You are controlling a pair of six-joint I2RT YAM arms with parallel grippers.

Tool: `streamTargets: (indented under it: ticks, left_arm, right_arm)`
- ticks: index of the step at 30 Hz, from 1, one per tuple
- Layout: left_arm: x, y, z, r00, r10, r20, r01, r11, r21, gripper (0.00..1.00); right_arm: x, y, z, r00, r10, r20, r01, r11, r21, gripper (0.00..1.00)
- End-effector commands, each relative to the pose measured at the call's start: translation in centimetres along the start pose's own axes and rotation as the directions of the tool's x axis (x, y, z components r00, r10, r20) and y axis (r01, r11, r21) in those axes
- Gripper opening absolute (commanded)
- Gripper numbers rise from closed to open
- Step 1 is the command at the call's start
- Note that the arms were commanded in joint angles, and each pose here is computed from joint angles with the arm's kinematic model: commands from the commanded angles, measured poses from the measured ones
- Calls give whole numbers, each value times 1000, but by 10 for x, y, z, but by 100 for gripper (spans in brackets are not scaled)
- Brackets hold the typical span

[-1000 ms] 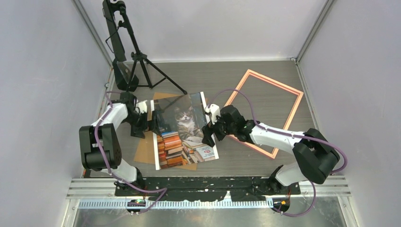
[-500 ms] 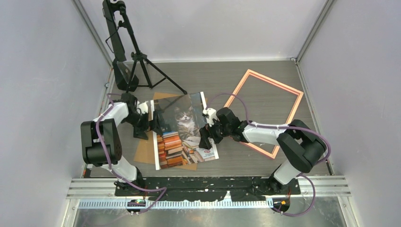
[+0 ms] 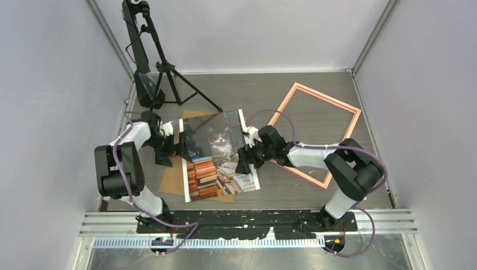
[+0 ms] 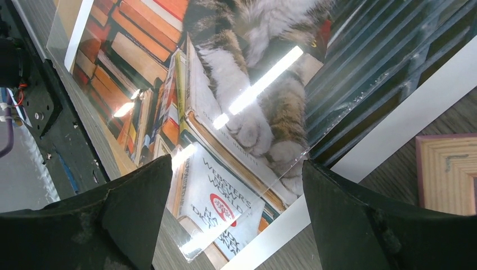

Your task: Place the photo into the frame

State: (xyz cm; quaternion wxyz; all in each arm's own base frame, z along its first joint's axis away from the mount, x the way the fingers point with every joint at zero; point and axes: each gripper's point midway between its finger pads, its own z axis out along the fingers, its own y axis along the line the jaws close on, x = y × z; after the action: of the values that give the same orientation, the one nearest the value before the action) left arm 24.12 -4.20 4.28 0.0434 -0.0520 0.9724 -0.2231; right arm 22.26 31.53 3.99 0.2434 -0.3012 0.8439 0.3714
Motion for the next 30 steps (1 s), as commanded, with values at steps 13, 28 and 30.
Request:
streamTargets:
  ticks: [13,28,30]
  left_arm:
    - [-8,-10,12,998,-47,-50,52,994,99,99]
    - [-6,-19,19,999,-39,-37,44,987,155,99]
    - [-6,-20,19,999,-33,-36,38,987,154,99]
  right_arm:
    - [-10,-8,9,984,178,7,-177,980,-89,90]
    - [-35,-2,-12,962,261,84,-237,946,-223,84]
    - [-42,4,-16,962,252,106,-218,942,-257,83]
